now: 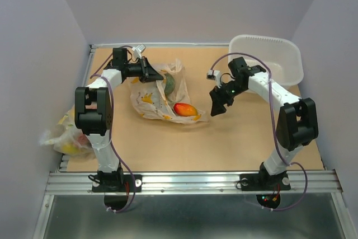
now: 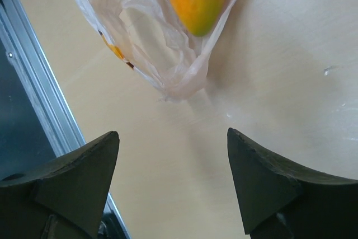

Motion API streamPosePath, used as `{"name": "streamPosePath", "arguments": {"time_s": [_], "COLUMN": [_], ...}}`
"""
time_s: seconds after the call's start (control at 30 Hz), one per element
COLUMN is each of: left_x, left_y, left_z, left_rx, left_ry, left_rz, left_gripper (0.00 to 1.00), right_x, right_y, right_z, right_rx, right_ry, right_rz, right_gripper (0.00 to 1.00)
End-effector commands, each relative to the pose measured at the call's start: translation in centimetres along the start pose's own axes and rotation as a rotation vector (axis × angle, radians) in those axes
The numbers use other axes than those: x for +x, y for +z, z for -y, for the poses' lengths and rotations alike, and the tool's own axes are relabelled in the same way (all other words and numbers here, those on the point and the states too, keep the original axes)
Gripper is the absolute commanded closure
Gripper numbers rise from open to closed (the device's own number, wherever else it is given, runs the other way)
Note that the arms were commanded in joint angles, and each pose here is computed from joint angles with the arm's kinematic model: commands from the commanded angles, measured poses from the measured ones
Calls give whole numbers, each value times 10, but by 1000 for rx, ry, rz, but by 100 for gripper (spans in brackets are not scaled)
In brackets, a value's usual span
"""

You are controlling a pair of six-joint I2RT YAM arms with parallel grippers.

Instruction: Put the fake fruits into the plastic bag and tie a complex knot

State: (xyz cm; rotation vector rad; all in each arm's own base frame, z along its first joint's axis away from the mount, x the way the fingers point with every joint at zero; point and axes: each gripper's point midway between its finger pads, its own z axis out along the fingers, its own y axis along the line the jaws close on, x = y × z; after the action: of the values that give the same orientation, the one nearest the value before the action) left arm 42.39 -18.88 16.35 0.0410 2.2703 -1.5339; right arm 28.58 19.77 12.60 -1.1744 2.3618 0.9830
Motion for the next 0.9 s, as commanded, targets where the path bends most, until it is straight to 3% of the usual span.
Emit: {"name": "streamPosePath", "arguments": {"time_s": [0.0,0.17,0.33,0.43,0.47,0.53,0.57,0.77,0.87], "left_x": [-3,-4,-5,-6,-5,-6,-6,-18,-30], "left_y": [-10,-9,-8,-8,-8,-8,-10,-25,-39], "left_z": [23,21,23,23,23,25,28,57,73], "left_rx": [15,5,2,0,0,0,2,17,3], "left_ry": [82,94,102,106,104,114,127,266,371], "left_rz": [15,18,20,22,20,24,27,71,110], "left_gripper": [100,100,99,98,97,92,88,74,60], "right_x": [-11,-16,-13,-4,-4,-6,-12,-37,-40], "right_y": [8,33,49,57,59,57,52,33,33], "right_z": [2,3,2,2,2,1,-2,-19,-27], "right_rx": [3,-5,-47,-63,-66,-66,-61,-69,-71], "right_ry": [-115,-156,-99,-75,-72,-76,-92,-149,-186], "right_rz": [23,8,-15,-38,-41,-37,-19,59,57], "right_gripper": [17,17,21,38,58,78,96,99,99]}}
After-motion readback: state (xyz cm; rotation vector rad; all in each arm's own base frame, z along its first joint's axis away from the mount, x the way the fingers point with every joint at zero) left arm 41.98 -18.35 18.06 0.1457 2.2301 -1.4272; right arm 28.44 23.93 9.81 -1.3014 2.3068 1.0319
